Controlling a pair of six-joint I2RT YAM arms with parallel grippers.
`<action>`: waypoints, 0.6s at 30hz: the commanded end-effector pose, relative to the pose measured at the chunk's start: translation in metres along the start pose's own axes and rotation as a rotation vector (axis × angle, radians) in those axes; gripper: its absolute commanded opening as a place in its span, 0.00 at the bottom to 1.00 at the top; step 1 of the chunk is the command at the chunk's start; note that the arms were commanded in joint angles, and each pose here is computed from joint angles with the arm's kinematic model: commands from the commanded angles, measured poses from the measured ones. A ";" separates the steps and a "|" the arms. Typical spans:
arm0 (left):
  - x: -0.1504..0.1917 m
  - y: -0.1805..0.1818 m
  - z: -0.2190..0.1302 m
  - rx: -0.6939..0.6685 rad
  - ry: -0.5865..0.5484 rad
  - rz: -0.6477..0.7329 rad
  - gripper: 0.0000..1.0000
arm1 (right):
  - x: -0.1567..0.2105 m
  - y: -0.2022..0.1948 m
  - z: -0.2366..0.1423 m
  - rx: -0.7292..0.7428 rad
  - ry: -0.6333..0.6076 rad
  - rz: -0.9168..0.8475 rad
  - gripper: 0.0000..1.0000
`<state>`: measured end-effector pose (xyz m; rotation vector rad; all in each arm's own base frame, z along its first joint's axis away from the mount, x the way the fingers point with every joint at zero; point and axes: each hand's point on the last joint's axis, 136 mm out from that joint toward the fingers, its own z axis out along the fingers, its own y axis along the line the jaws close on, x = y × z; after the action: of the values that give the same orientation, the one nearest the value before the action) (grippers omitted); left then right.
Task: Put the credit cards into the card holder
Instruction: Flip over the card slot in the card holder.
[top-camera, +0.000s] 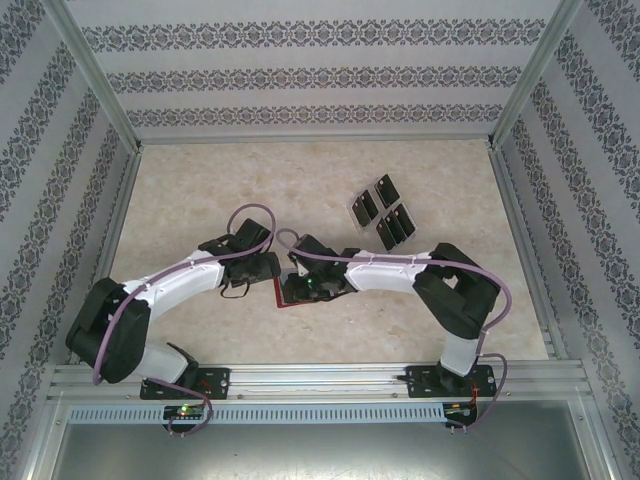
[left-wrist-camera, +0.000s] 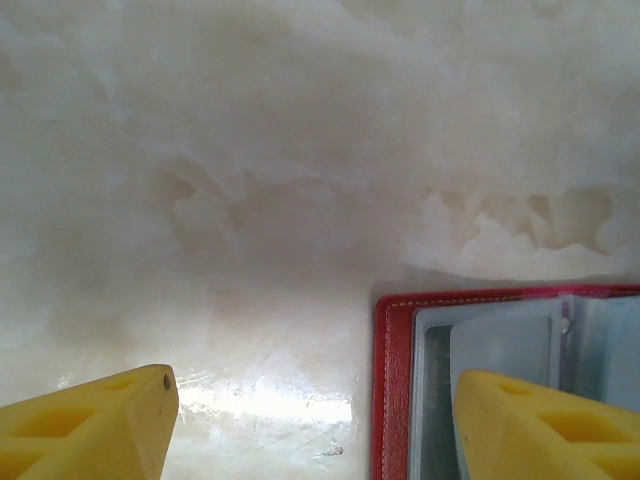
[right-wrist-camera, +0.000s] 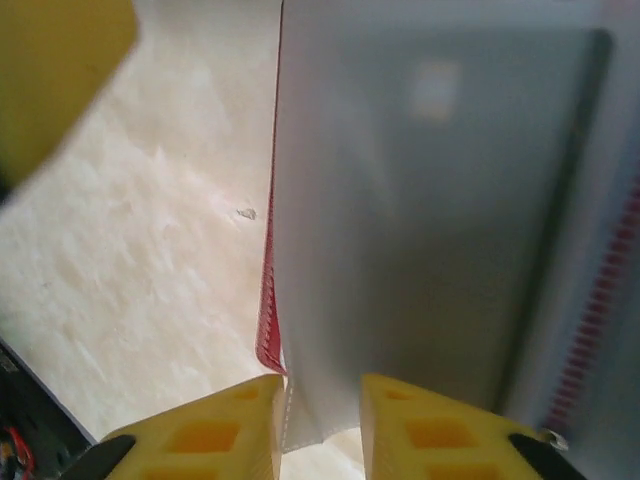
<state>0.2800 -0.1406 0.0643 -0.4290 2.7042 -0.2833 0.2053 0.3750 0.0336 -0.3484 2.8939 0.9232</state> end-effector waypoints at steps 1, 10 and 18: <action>-0.011 0.002 -0.010 0.001 -0.032 -0.040 0.74 | -0.002 0.017 -0.003 -0.044 0.000 -0.018 0.44; -0.004 -0.012 -0.007 0.063 0.023 -0.006 0.74 | -0.014 0.030 -0.065 -0.088 -0.118 -0.054 0.63; 0.015 -0.029 0.003 0.065 0.087 0.097 0.74 | -0.048 -0.040 -0.145 0.095 -0.274 -0.001 0.62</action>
<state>0.2752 -0.1594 0.0629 -0.3699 2.7588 -0.3778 0.2506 0.3122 0.1500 -0.2187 2.6143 0.9836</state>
